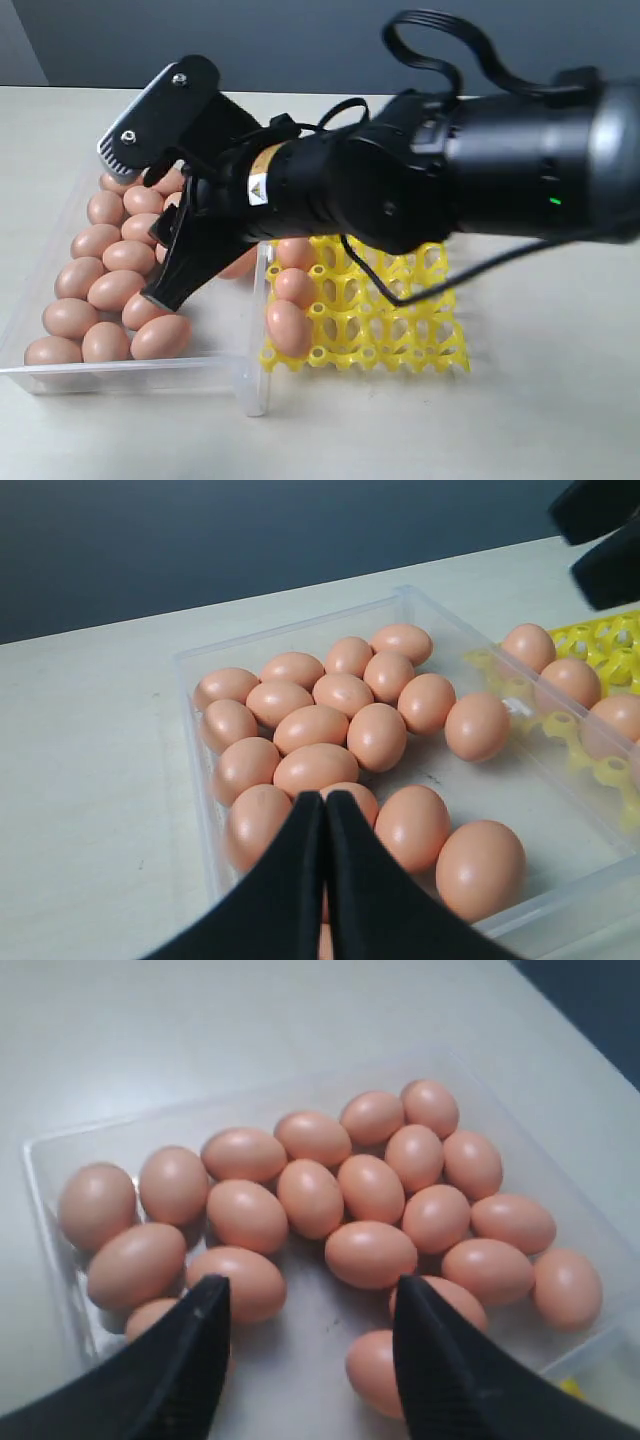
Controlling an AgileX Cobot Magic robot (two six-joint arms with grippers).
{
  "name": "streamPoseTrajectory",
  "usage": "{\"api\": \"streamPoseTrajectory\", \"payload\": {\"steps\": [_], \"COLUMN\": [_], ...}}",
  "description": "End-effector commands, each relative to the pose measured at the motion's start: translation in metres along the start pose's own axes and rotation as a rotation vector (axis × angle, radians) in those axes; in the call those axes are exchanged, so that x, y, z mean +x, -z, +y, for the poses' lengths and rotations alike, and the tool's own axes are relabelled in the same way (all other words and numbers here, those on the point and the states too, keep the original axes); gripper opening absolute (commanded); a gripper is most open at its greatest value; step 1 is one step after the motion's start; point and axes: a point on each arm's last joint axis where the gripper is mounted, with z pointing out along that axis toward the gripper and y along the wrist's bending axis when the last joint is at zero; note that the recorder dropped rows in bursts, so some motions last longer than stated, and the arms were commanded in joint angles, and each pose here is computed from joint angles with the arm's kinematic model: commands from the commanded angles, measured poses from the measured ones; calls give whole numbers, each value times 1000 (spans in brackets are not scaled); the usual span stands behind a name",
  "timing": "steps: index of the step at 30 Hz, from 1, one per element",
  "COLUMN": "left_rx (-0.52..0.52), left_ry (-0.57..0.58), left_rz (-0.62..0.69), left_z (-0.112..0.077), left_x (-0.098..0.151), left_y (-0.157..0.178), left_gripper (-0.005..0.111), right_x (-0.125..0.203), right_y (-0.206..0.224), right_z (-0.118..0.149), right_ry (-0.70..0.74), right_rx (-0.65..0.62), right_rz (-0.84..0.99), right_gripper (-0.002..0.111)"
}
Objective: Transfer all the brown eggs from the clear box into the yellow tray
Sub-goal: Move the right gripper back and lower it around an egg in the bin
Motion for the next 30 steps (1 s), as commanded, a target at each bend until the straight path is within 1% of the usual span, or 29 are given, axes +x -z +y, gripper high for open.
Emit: {"api": "streamPoseTrajectory", "payload": {"steps": [1, 2, 5, 9, 11, 15, 17, 20, 22, 25, 30], "left_rx": [7, 7, 7, 7, 7, 7, 7, 7, 7, 7, 7], "left_ry": [5, 5, 5, 5, 5, 5, 5, 5, 5, 5, 5], "left_rz": [-13, -13, -13, -13, -13, -13, -13, -13, -13, -13, -13], "left_z": [0, 0, 0, 0, 0, 0, 0, 0, 0, 0, 0], "left_x": [0, 0, 0, 0, 0, 0, 0, 0, 0, 0, 0], "left_y": [0, 0, 0, 0, 0, 0, 0, 0, 0, 0, 0], "left_gripper": [0, 0, 0, 0, 0, 0, 0, 0, 0, 0, 0], "right_x": [0, -3, 3, -1, -7, -19, -20, -13, -5, 7, 11], "right_y": [-37, -43, -69, -92, -97, -96, -97, -106, -114, -126, -133], "right_z": [-7, -8, -8, -2, 6, 36, 51, 61, 63, 59, 52], "right_ry": [171, 195, 275, 307, 328, 487, 538, 560, 567, 553, 541], "right_rx": [-21, -29, -76, -104, -114, -167, -196, -214, -217, -201, -152], "right_rz": [190, 214, 325, 366, 345, 301, 292, 306, 328, 371, 359], "right_gripper": [49, 49, 49, 49, 49, 48, 45, 37, 34, 34, 34]}}
